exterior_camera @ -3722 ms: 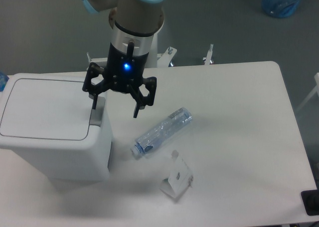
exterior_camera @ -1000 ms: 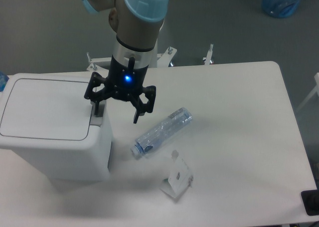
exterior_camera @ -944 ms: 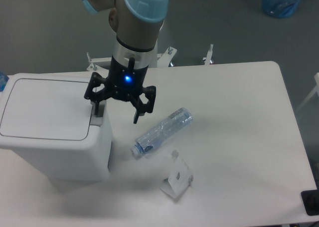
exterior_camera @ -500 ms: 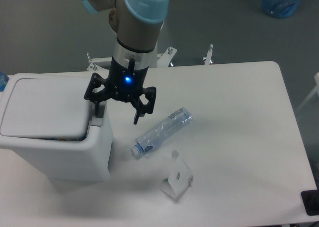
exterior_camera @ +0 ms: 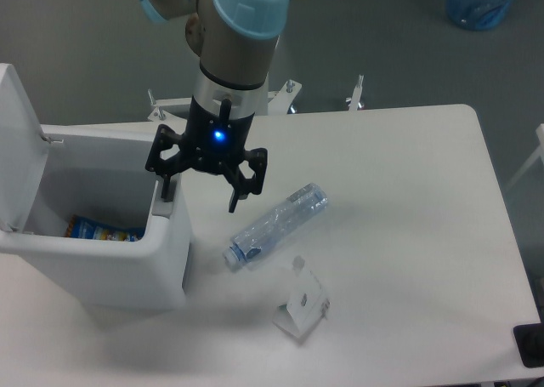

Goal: Open the trash can
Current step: 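Lift the gripper up and away from the opened trash can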

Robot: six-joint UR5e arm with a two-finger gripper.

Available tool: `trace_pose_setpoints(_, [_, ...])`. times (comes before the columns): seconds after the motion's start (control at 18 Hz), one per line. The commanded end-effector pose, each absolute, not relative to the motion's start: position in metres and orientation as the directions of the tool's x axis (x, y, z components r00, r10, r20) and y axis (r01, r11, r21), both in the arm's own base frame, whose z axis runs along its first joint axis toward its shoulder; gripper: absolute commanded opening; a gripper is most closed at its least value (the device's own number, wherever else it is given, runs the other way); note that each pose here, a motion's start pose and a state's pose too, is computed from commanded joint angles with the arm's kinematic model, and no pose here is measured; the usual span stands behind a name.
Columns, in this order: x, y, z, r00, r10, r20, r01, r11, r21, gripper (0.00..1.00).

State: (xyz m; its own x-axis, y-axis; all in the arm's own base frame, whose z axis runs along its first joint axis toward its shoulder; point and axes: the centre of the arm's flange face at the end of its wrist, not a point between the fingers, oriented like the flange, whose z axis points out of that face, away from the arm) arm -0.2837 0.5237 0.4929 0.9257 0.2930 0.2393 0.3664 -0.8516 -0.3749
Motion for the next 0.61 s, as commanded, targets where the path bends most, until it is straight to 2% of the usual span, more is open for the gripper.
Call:
trace_pose_setpoints(0.39, [-0.311,0.509,0.506,0.916,0.333,0.224,0.399,-0.824,-0.402,1.00])
trace_pose_setpoints(0.61, [-0.350,0.492,0.499,0.918,0.343,0.198,0.396,-0.820,-0.413,1.00])
